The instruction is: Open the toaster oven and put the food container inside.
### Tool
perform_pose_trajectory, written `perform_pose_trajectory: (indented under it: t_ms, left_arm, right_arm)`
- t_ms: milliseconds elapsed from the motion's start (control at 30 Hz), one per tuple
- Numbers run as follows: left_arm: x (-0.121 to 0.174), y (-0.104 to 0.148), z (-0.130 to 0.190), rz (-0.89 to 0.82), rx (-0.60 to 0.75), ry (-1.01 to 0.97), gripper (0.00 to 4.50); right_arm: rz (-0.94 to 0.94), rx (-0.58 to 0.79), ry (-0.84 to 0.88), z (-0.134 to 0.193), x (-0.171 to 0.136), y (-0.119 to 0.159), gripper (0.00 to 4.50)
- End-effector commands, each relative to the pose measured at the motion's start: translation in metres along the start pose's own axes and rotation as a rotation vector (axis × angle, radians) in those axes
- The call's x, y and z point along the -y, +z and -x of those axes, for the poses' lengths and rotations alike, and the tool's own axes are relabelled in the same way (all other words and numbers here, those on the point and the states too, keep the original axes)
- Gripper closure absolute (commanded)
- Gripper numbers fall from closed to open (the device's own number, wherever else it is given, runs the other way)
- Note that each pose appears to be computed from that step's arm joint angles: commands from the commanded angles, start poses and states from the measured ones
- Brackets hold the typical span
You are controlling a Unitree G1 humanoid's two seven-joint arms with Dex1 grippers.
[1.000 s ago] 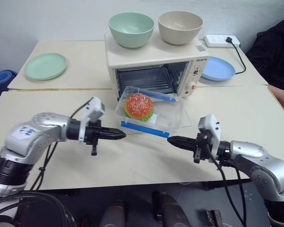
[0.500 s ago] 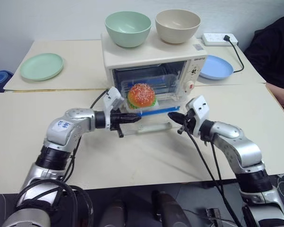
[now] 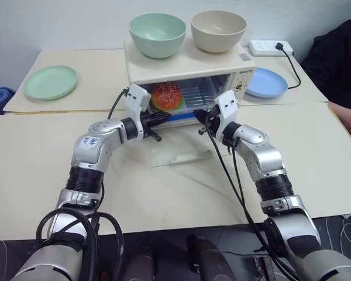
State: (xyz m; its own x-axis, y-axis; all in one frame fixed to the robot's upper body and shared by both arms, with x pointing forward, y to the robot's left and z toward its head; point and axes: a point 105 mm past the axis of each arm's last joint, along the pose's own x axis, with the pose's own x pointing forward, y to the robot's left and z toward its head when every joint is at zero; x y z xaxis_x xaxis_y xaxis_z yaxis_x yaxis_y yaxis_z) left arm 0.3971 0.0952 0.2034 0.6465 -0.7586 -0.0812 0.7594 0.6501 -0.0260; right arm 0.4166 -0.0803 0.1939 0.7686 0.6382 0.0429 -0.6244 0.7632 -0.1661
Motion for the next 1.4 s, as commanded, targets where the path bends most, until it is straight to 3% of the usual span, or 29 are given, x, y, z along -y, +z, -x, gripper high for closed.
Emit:
perform_pose_trajectory:
  t_ms: [33, 100, 200, 300, 500, 700, 733, 900, 1000, 1100, 1267, 1400]
  left_arm:
    - [0.010, 0.018, 0.021, -0.032, 0.043, -0.066, 4.50]
    - [0.016, 0.021, 0.032, -0.037, 0.045, -0.103, 4.50]
    - [0.026, 0.043, 0.093, -0.026, 0.068, -0.206, 4.50]
    - [0.036, 0.050, 0.131, -0.055, 0.021, -0.266, 3.93]
    - [0.036, 0.053, 0.174, -0.109, -0.105, -0.268, 2.10]
    - [0.030, 0.048, 0.187, -0.178, -0.178, -0.254, 0.15]
    - [0.030, 0.047, 0.187, -0.184, -0.182, -0.256, 0.01]
    - [0.021, 0.051, 0.183, -0.253, -0.167, -0.193, 0.01]
    - [0.019, 0.053, 0.181, -0.253, -0.147, -0.182, 0.01]
    - [0.017, 0.054, 0.180, -0.249, -0.143, -0.174, 0.01]
    - [0.012, 0.053, 0.182, -0.246, -0.134, -0.143, 0.01]
    - [0.008, 0.057, 0.186, -0.247, -0.123, -0.122, 0.01]
  right_arm:
    - [0.009, 0.052, 0.027, 0.008, -0.001, 0.014, 4.47]
    - [0.008, 0.053, 0.049, 0.014, -0.004, 0.014, 4.47]
    - [-0.012, 0.049, 0.115, 0.058, -0.012, 0.018, 4.47]
    - [-0.020, -0.009, 0.127, 0.088, -0.017, 0.010, 4.50]
    - [-0.093, -0.154, 0.090, 0.131, -0.021, -0.022, 4.50]
    - [-0.129, -0.224, 0.007, 0.131, -0.016, -0.053, 4.50]
    - [-0.129, -0.226, 0.003, 0.131, -0.015, -0.055, 4.50]
    - [-0.145, -0.244, -0.030, 0.116, -0.009, -0.079, 4.50]
    - [-0.127, -0.207, -0.020, 0.105, -0.006, -0.074, 4.50]
    - [-0.132, -0.100, -0.003, 0.097, 0.000, -0.043, 4.50]
    - [-0.121, 0.104, 0.029, 0.099, 0.023, 0.035, 4.50]
    - [-0.045, 0.085, 0.116, 0.118, 0.031, 0.068, 4.50]
